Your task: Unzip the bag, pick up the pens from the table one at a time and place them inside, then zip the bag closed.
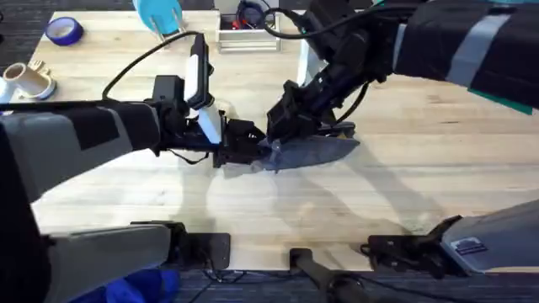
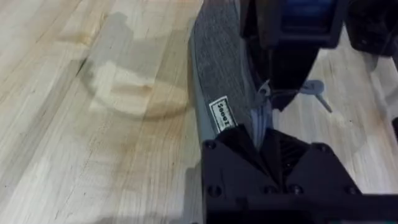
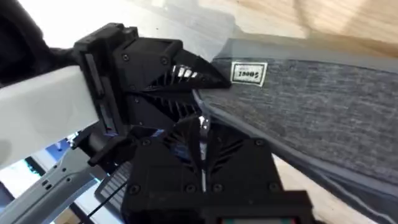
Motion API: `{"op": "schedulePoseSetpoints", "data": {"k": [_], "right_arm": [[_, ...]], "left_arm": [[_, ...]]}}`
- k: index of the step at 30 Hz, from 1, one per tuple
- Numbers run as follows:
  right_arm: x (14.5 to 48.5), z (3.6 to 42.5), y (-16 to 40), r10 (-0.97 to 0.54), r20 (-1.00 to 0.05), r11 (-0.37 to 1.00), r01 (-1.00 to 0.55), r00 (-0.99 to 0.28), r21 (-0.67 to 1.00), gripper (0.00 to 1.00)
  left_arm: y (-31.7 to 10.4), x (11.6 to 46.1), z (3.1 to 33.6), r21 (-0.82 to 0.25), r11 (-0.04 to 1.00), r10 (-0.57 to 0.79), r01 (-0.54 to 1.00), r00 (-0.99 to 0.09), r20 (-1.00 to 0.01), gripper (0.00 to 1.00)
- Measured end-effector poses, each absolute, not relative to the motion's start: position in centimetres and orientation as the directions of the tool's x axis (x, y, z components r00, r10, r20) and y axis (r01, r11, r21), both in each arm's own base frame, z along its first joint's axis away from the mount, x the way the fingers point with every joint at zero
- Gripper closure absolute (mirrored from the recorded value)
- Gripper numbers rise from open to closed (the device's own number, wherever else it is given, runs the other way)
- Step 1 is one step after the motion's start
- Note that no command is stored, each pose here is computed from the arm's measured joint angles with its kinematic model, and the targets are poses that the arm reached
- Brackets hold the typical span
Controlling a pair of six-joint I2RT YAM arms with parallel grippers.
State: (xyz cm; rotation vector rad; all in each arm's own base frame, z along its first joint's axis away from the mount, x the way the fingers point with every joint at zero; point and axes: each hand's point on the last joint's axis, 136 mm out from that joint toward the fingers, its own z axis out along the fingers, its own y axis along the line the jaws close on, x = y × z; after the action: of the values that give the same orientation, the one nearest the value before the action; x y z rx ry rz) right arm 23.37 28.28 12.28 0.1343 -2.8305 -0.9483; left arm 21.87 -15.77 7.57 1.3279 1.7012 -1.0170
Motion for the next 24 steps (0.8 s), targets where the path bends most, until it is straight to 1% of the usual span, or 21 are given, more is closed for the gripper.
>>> {"op": "schedulePoseSetpoints", "data": {"k": [17, 24], "right_arm": [[24.4, 12.8, 27.5, -0.109, 0.129, 0.766, -0.001, -0.986, 0.643, 0.970], [23.8, 12.7, 27.1, -0.112, 0.158, 0.775, 0.014, -0.981, 0.632, 0.969]], "left_arm": [[-15.9, 21.8, 7.8, -0.145, 0.146, 0.382, 0.979, -0.191, -0.904, 0.958], [-15.9, 21.8, 7.8, -0.146, 0.146, 0.381, 0.978, -0.192, -0.904, 0.958]]}}
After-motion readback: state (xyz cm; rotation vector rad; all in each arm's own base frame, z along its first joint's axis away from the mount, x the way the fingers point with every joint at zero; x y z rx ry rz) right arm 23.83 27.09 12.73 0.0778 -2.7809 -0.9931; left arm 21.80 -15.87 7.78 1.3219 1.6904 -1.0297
